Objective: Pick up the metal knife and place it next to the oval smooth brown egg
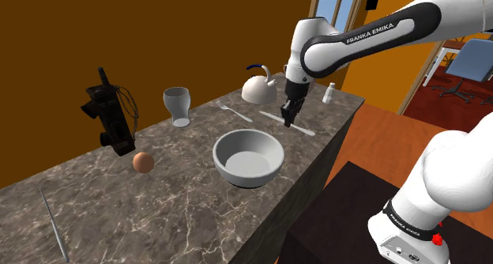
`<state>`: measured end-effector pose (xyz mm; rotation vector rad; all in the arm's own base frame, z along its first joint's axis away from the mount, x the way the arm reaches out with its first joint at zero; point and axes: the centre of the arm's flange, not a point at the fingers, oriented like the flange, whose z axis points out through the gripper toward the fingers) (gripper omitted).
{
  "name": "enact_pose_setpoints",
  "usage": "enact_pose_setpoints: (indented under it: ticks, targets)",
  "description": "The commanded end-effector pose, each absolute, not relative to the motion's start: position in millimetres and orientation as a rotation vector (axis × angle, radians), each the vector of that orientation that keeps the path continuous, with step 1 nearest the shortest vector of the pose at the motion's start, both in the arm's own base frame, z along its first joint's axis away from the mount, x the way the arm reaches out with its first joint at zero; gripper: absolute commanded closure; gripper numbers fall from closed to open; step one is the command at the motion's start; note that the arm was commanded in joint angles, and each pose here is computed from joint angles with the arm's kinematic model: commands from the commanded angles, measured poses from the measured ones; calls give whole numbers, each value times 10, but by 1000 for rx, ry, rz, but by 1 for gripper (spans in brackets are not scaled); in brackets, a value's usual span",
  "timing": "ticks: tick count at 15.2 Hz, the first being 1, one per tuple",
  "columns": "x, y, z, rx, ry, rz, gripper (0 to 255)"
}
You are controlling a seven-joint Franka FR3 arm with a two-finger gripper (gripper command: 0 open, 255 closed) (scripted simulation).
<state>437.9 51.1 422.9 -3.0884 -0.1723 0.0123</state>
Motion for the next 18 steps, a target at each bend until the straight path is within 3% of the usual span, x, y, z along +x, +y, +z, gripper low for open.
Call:
enact_pose_setpoints:
  ticks: [1,11,18]
  targets:
    - [4374,515,4331,-3088,-172,13,255]
    - [4374,515,4846,-3088,-172,13,255]
    - [4422,1437,4849,-3088,-172,13,255]
